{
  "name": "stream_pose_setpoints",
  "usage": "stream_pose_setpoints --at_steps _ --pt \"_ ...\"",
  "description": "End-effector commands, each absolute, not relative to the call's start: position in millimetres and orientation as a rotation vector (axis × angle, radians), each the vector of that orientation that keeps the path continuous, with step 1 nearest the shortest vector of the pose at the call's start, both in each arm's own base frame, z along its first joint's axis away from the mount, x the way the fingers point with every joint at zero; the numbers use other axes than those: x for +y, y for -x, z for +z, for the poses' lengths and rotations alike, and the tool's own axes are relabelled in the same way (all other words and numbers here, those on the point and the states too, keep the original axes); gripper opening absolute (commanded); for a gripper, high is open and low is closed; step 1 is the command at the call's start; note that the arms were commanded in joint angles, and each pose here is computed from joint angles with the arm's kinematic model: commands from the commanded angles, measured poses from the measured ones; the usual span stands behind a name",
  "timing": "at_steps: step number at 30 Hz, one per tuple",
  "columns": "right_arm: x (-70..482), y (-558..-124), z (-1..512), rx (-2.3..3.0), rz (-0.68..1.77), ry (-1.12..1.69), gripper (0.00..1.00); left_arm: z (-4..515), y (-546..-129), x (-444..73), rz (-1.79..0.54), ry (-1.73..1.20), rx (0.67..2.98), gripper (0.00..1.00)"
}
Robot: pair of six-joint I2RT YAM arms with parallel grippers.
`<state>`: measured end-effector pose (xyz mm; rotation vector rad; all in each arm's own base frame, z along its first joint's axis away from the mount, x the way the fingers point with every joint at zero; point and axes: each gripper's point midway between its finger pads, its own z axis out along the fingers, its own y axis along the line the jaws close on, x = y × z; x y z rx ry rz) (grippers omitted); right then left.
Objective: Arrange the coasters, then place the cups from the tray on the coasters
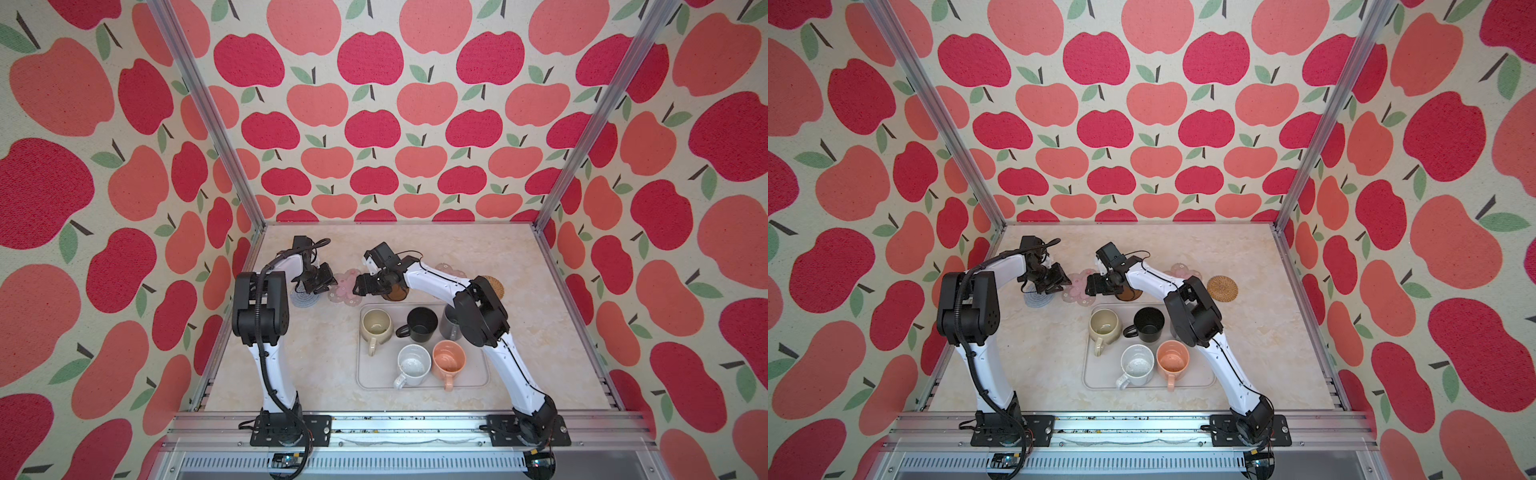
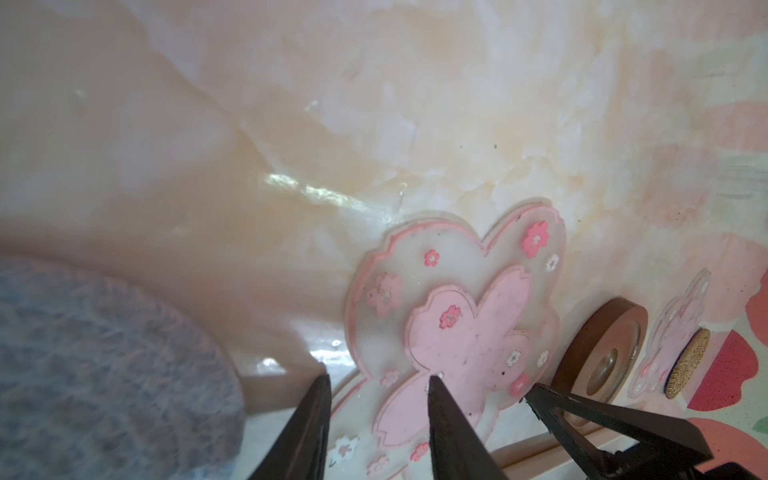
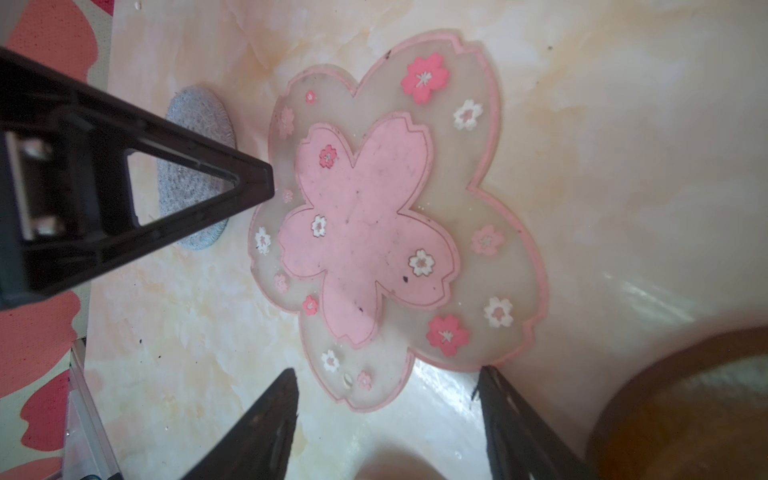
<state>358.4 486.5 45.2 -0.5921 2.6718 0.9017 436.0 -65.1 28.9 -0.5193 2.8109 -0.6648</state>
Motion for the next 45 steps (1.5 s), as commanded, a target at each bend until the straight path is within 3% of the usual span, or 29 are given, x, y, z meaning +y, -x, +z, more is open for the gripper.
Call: stream_pose_setpoints --at_steps 1,32,39,45 --pt "481.7 -355.9 30.8 2.734 0.886 0.554 0.71 23.6 -415.3 -65.5 -0.663 0.558 2.853 0.41" --pt "498.2 -365.0 26.6 2.73 0.934 0.558 0.71 34.2 -418.4 -70.3 -0.766 0.624 2.784 0.41" --pt "486.7 -361.7 44.8 2.699 0.901 0.581 0.71 40.3 -421.3 -72.9 -0.784 0.599 2.775 0.41" --pt "472.1 -379.1 92.0 2.554 0.87 0.632 0.73 60.8 -425.5 -71.9 -0.756 0.566 2.754 0.42"
